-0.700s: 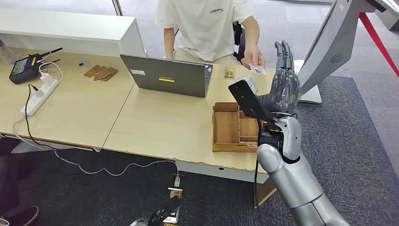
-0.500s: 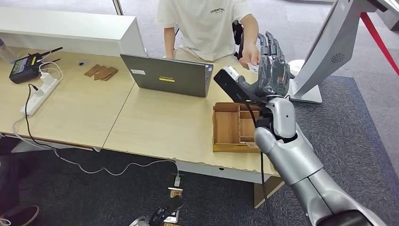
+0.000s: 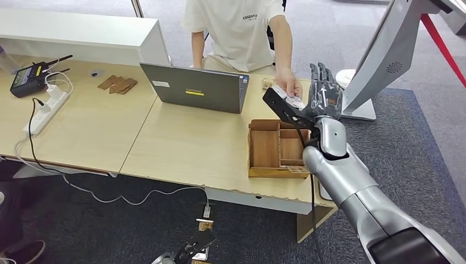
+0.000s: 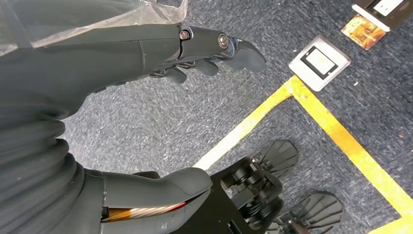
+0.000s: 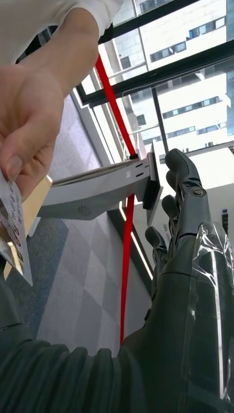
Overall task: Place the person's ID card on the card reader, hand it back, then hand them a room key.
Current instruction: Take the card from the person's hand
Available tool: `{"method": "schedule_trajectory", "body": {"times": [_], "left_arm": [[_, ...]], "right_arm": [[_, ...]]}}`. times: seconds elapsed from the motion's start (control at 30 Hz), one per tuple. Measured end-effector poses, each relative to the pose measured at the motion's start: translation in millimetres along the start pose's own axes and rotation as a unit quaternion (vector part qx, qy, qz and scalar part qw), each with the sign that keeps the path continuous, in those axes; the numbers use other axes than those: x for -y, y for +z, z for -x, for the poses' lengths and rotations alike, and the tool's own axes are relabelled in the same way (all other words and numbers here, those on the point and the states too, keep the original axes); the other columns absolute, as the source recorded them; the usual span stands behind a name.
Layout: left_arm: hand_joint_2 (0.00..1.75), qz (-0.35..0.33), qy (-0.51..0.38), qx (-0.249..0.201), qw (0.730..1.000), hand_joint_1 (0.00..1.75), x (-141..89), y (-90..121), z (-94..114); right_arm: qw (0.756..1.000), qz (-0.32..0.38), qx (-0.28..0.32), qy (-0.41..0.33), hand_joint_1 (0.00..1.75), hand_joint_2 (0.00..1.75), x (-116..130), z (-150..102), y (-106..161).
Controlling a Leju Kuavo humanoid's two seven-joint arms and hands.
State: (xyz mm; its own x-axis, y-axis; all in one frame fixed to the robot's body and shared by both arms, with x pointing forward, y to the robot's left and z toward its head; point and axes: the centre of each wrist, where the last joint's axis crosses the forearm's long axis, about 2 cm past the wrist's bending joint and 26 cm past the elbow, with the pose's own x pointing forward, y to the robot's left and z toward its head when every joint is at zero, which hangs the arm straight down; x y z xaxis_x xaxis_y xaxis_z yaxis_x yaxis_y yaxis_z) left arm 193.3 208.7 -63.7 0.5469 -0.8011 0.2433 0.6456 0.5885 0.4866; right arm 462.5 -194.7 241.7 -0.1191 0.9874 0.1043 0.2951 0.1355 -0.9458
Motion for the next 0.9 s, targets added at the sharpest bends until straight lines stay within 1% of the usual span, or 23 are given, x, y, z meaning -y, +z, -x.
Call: {"method": "schedule_trajectory", "body": {"times": [0.07, 0.1, 0.2, 0.23, 0.47, 0.9], "left_arm": [[1.75, 0.000, 0.002, -0.002, 1.000, 0.00, 0.1, 0.0, 0.1], [1.75, -0.001, 0.004, -0.002, 1.000, 0.00, 0.1, 0.0, 0.1], [1.75, -0.003, 0.007, -0.003, 1.000, 0.00, 0.0, 0.0, 0.2], [1.75, -0.003, 0.008, -0.003, 1.000, 0.00, 0.0, 0.0, 0.3], [1.75, -0.005, 0.014, -0.005, 1.000, 0.00, 0.1, 0.1, 0.5], [1.75, -0.005, 0.014, -0.006, 1.000, 0.00, 0.2, 0.1, 0.5]], "right_arm": [[1.000, -0.005, -0.005, 0.000, 0.00, 1.75, -2.5, 2.9, 0.5], [1.000, -0.007, -0.006, -0.001, 0.11, 1.75, -3.6, 3.9, 0.7], [1.000, -0.010, -0.008, -0.005, 1.42, 1.75, -5.6, 5.9, 1.1], [1.000, -0.010, -0.008, -0.007, 1.75, 1.75, -6.2, 6.2, 1.3], [1.000, -0.005, -0.005, -0.026, 1.75, 1.75, -9.1, 6.2, 2.1], [1.000, -0.010, -0.007, -0.025, 1.75, 1.75, -10.1, 5.2, 0.6]]}}
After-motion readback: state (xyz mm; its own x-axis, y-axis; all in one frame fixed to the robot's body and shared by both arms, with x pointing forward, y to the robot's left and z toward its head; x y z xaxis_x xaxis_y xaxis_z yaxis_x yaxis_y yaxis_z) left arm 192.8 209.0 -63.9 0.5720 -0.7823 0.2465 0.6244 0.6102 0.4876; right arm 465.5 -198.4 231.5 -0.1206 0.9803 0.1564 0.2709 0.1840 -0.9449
